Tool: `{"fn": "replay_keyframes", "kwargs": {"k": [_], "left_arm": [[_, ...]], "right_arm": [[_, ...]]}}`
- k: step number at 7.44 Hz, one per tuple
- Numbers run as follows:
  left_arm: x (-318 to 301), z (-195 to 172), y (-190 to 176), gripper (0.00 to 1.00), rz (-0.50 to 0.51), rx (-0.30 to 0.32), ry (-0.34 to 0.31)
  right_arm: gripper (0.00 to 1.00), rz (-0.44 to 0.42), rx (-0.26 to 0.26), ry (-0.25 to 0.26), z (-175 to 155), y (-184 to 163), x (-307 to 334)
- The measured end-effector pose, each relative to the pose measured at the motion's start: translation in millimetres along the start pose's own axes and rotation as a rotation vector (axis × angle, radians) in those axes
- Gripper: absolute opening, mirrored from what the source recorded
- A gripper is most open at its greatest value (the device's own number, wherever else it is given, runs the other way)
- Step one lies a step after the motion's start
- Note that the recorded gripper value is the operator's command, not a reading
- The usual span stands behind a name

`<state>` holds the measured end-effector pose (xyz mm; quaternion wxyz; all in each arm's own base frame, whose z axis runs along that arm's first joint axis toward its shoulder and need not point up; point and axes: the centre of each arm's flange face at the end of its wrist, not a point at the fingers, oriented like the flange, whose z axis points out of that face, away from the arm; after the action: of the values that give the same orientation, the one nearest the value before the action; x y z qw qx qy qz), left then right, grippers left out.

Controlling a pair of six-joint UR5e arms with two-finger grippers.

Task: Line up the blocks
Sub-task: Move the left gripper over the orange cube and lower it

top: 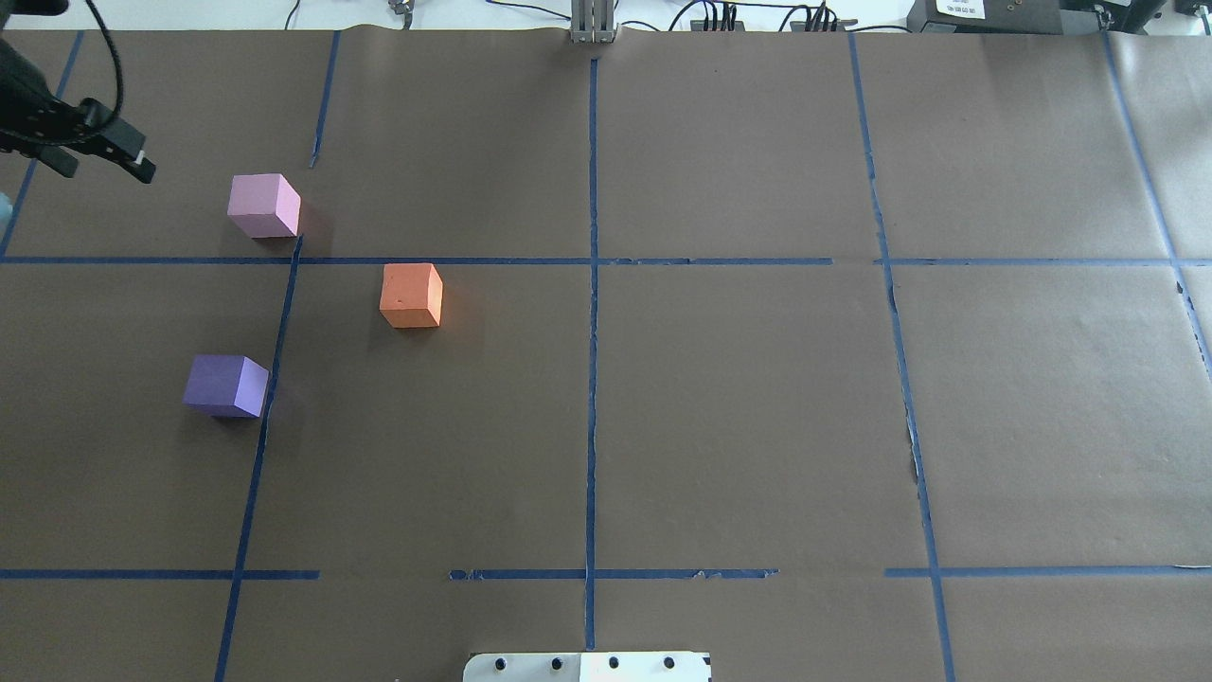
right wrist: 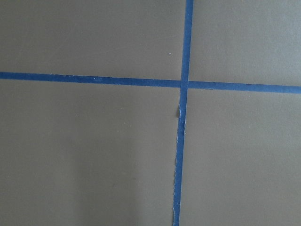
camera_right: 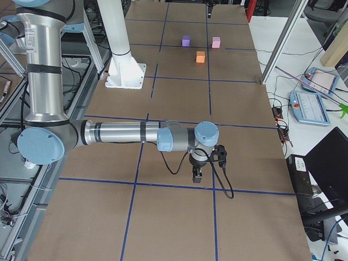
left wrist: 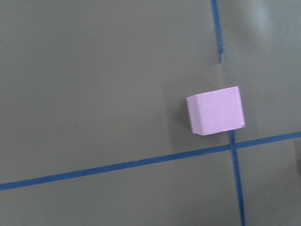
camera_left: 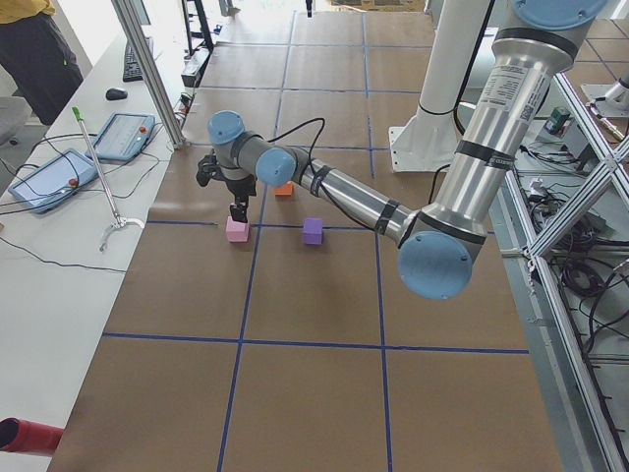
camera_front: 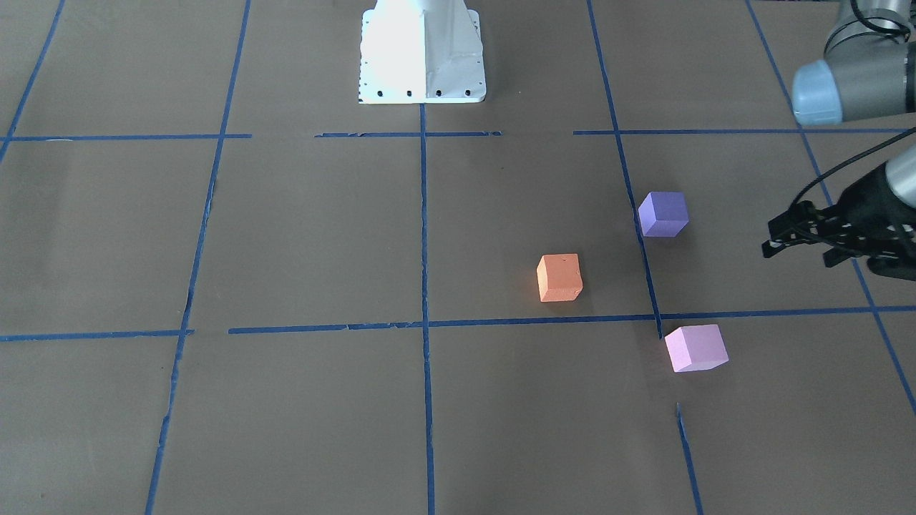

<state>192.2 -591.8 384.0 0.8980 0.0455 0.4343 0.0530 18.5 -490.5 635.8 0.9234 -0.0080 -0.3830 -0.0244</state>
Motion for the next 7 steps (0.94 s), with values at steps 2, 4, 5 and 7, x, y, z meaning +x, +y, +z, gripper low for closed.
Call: {"fn": "replay_keyframes", "kwargs": {"k": [2, 4, 5, 7], "left_arm": [[79, 28, 8, 0.99, -0.006, 0.019, 0.005], [134, 68, 22, 0.98, 0.033, 0.002, 0.027], [154, 88, 22, 0.98, 0.020, -0.014, 0.029], [180, 117, 11, 0.98, -0.052, -0.023, 0.000]], "right_arm": [[1.00, 0.000, 0.000, 0.000, 0, 0, 0], [1.00, 0.000, 0.000, 0.000, 0, 0, 0], [1.00, 0.000, 0.000, 0.000, 0, 0, 0], [1.00, 0.001, -0.001, 0.000, 0, 0, 0]]}}
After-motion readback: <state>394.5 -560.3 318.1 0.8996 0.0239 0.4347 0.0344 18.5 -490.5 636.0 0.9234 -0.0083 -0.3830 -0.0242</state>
